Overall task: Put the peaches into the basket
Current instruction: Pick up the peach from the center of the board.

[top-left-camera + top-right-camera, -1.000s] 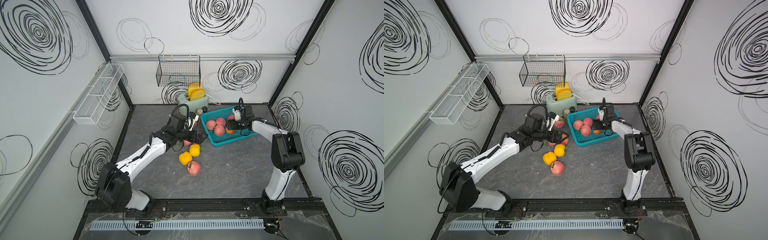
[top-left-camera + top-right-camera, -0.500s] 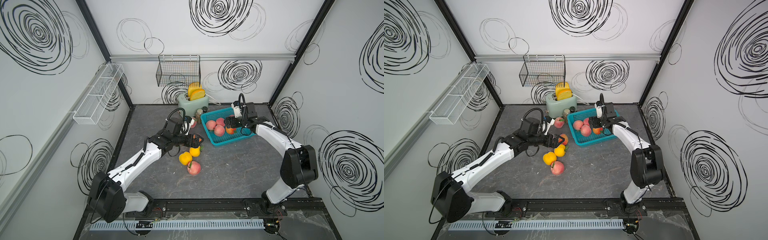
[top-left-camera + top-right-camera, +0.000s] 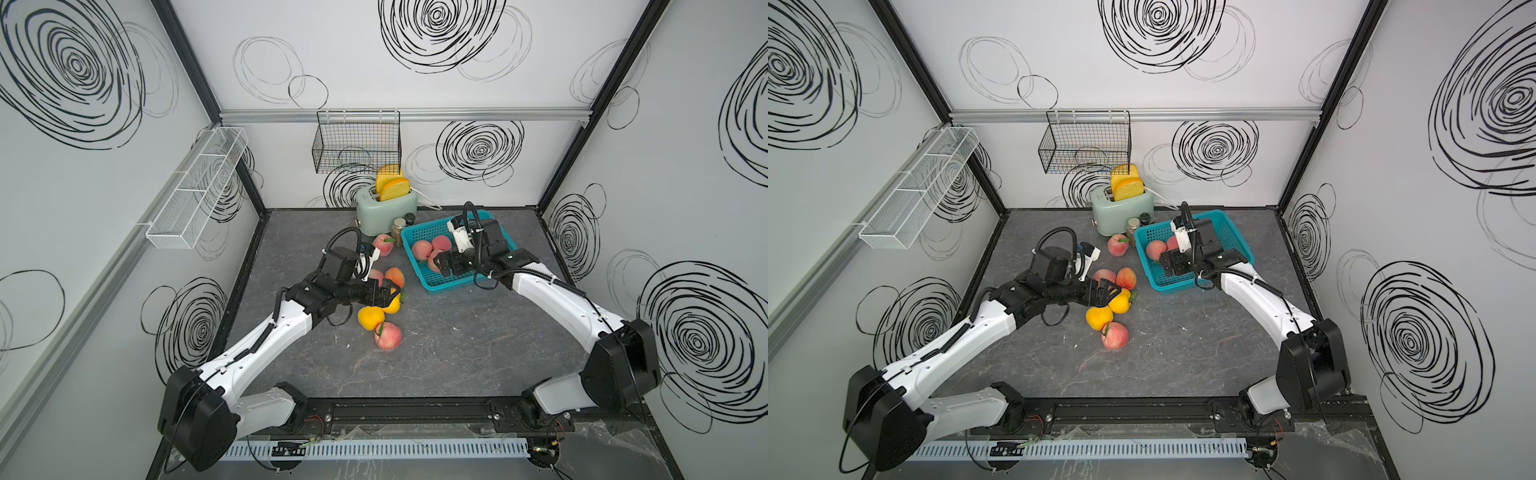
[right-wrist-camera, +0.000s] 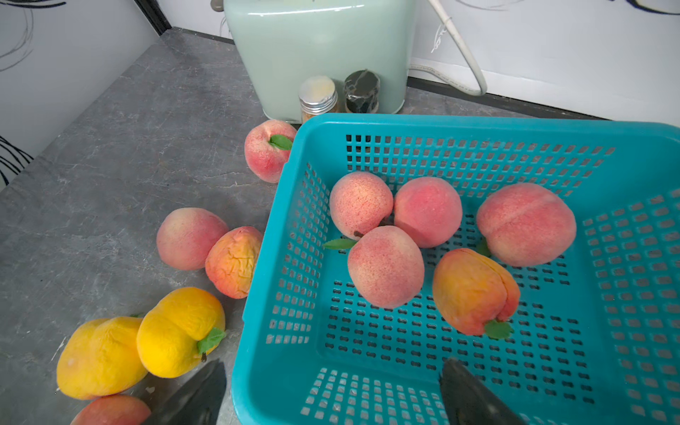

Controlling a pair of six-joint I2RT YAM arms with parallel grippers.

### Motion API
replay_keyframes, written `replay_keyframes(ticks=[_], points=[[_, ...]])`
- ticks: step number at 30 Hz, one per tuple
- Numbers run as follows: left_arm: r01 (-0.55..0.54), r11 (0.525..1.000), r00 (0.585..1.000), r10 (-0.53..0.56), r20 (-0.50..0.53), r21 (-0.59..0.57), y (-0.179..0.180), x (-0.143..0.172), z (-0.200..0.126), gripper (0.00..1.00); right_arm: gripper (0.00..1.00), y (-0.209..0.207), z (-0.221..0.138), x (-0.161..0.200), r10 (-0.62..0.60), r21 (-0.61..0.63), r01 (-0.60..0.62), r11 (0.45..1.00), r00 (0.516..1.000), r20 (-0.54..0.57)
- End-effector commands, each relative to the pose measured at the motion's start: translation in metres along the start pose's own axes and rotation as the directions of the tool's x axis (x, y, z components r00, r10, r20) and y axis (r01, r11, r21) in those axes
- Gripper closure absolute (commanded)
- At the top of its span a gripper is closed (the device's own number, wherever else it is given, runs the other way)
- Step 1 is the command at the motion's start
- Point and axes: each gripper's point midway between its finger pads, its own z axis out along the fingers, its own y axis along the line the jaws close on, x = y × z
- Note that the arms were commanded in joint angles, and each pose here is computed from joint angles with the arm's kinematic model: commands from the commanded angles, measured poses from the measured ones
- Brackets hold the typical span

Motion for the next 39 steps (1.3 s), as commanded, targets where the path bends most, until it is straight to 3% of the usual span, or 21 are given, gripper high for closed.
replay_keyframes(ticks=[1, 25, 39], points=[[0.013, 1.0, 1.0, -0.013, 0.018, -0.008, 0.0, 0.001, -0.005, 0.02, 0.04, 0.012, -0.007, 0.011, -0.011, 0.008, 0.012, 1.0, 1.0, -0.017], [0.146, 0.988, 0.989, -0.145, 0.009, -0.053, 0.029, 0.042, -0.011, 0.02, 0.03, 0.116, -0.011, 0.066, -0.077, -0.203, 0.068, 0.977, 0.996, -0.035], [0.184, 0.981, 0.983, -0.185, -0.015, -0.059, 0.04, 0.052, -0.012, 0.02, 0.03, 0.152, -0.021, 0.124, -0.122, -0.349, 0.097, 0.932, 0.991, -0.052]])
